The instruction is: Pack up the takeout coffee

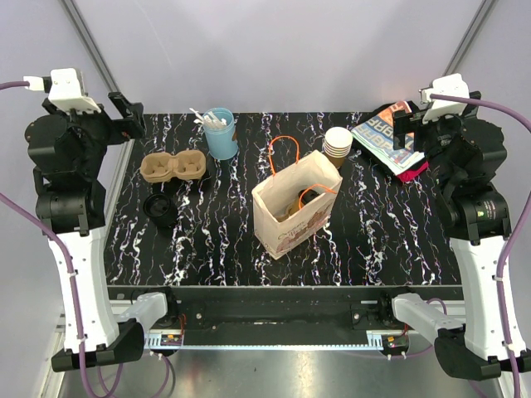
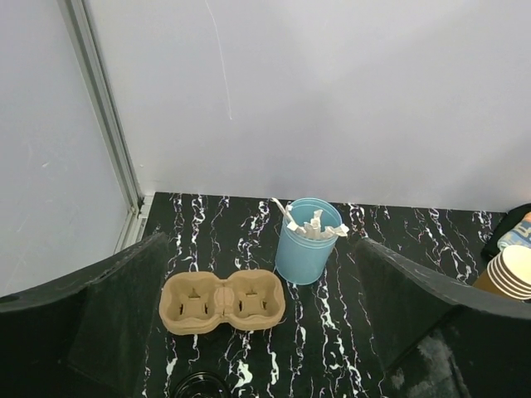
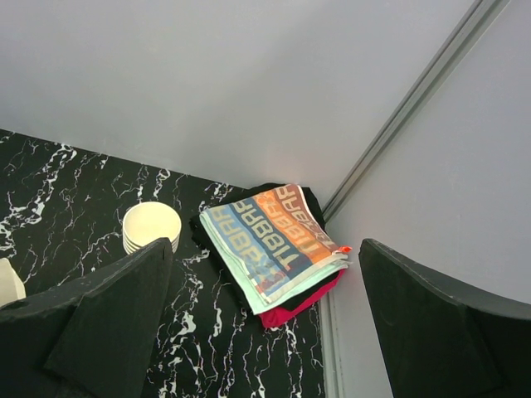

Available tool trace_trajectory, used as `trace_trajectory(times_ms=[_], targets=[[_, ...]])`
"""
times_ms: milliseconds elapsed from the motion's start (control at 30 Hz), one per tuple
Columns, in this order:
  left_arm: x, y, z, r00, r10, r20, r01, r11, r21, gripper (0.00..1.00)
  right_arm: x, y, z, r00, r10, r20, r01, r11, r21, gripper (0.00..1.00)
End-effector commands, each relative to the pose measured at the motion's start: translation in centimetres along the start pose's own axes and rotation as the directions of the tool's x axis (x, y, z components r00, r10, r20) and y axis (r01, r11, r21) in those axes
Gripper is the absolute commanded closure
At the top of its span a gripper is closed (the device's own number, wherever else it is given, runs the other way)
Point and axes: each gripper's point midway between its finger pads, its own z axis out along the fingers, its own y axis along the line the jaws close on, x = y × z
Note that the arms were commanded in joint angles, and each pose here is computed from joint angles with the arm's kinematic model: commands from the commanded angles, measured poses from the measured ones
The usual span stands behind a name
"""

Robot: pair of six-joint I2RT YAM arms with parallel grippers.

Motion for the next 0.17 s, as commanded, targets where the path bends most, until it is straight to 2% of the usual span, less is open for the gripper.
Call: trace_trajectory(times_ms=[0, 133], targets=[[-2.16, -0.02, -0.89, 0.998, -0.001, 0.066, 0.001, 1.000, -0.012, 0.04, -0.28, 0.06, -0.09, 1.000, -0.004, 0.013, 0.004, 1.000, -0.009, 0.00], [-2.13, 0.06, -1.02, 0.998, 0.003, 0.066, -0.001, 1.000, -0.017, 0.03, -0.29, 0.06, -0.21, 1.000, -0.005, 0.015, 0.005, 1.000, -0.010, 0.00]])
